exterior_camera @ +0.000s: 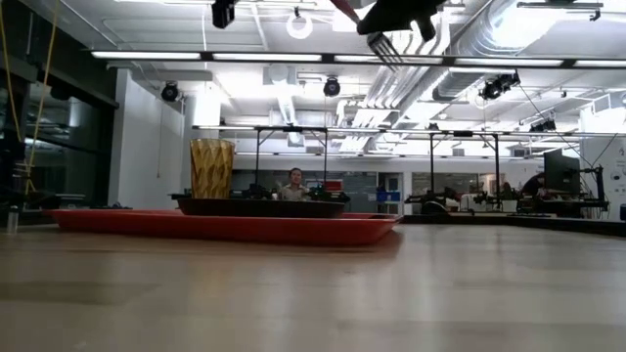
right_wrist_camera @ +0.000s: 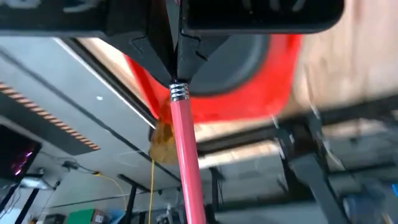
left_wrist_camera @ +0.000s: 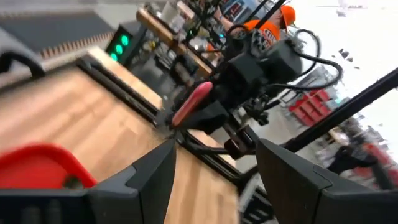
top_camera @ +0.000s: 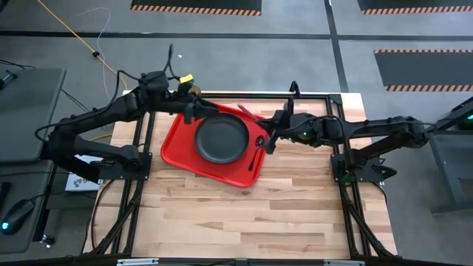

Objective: Pick and place plate/cup/fork/spoon on tray
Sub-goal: Put the pink fork on the red serving tray

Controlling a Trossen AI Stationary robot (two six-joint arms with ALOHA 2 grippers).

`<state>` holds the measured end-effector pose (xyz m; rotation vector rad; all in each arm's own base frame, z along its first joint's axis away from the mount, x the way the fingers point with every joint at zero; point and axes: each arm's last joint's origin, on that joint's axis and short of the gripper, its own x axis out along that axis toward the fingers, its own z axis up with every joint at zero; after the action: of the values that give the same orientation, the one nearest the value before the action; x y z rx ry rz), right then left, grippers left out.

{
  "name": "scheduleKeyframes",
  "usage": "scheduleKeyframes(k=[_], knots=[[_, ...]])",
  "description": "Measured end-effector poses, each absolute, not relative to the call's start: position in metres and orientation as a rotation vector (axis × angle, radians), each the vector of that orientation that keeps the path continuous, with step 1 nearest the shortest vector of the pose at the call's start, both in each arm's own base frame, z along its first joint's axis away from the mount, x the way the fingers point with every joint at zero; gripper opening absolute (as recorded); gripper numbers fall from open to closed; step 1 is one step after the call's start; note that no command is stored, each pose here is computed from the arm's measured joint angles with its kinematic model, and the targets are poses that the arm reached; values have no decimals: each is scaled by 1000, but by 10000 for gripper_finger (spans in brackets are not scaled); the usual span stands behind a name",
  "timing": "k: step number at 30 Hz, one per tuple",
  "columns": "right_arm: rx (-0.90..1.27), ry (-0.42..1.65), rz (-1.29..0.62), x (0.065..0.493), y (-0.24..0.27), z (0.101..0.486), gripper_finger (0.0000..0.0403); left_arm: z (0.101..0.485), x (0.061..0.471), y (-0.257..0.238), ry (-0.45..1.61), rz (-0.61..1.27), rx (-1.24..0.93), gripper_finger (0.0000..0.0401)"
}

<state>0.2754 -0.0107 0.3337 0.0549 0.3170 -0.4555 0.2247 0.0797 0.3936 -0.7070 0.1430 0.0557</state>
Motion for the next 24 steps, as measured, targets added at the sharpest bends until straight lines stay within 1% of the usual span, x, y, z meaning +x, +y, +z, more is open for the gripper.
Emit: scheduleKeyframes(k=[4,7,10,13,15,20,24], knots=[[-75,433,-449,270,-5,342,0,391,227,80,160,61,-845,213],[-206,502,-416,269,-1,348,0,391,227,79,185,16,-963,213],[-415,580,-351,276,6,351,0,391,226,76,223,-46,-1090,213],[-634,656,-263,291,12,353,0,391,227,71,274,-111,-1193,213],[-739,697,-222,303,15,353,0,391,228,66,298,-134,-1244,213],[-911,728,-143,327,19,363,0,391,231,55,342,-162,-1333,213],[-976,675,-118,334,20,383,0,391,233,46,387,-202,-1383,213]])
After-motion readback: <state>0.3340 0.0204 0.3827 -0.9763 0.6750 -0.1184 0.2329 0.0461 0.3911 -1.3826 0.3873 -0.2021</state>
